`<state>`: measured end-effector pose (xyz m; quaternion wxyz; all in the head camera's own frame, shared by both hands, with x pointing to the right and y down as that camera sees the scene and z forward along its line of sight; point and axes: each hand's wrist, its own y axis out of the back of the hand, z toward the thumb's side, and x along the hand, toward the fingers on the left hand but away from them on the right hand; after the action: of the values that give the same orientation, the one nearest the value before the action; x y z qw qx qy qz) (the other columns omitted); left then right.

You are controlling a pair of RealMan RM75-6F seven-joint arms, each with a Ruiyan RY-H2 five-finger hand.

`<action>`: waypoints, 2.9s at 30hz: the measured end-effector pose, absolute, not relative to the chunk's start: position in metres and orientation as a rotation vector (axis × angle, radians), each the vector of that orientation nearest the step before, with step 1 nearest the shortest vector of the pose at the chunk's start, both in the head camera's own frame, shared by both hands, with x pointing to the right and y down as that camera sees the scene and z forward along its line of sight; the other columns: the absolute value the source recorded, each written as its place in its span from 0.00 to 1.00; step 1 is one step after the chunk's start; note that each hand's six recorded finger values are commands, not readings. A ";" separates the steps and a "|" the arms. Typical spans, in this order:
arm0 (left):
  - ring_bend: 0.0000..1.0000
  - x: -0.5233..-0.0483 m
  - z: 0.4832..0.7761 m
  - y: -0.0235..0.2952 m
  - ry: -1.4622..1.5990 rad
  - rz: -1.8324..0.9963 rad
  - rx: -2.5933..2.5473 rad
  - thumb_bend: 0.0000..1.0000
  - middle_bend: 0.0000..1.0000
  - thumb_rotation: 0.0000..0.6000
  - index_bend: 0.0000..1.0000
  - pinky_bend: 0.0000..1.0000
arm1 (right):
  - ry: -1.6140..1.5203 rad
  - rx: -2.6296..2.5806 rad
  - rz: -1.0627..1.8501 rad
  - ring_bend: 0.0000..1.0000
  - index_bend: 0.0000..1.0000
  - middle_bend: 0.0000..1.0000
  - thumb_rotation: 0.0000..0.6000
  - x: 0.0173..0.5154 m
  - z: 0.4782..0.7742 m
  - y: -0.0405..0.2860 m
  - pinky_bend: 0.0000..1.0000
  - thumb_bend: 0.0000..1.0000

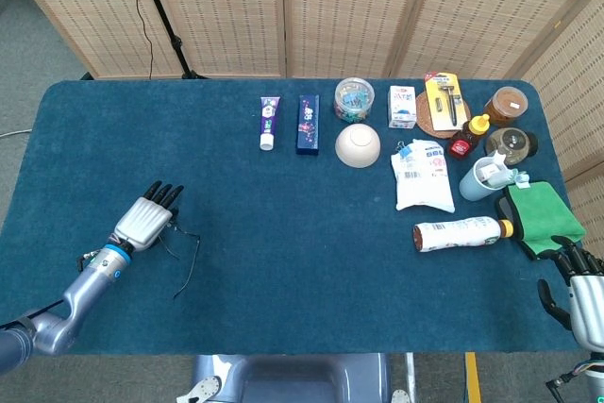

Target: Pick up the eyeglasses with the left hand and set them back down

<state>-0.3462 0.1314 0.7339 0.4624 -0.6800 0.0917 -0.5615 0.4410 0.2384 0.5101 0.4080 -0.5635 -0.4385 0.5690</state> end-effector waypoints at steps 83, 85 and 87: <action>0.00 -0.257 0.590 0.216 0.404 -0.827 -2.003 0.21 0.00 1.00 0.00 0.00 | -1.137 -1.427 1.382 0.31 0.38 0.23 1.00 0.440 0.502 0.243 0.38 0.43; 0.00 -0.255 0.594 0.222 0.380 -0.832 -2.042 0.21 0.00 1.00 0.00 0.00 | -1.140 -1.425 1.382 0.31 0.38 0.23 1.00 0.441 0.501 0.244 0.38 0.43; 0.00 -0.253 0.598 0.227 0.358 -0.840 -2.077 0.20 0.00 1.00 0.00 0.00 | -1.143 -1.422 1.382 0.31 0.38 0.23 1.00 0.442 0.500 0.245 0.38 0.43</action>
<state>-0.2531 0.2270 0.5975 0.4229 -0.8296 0.1431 -0.3354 0.4417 0.2447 0.5001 0.4137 -0.5657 -0.4546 0.5497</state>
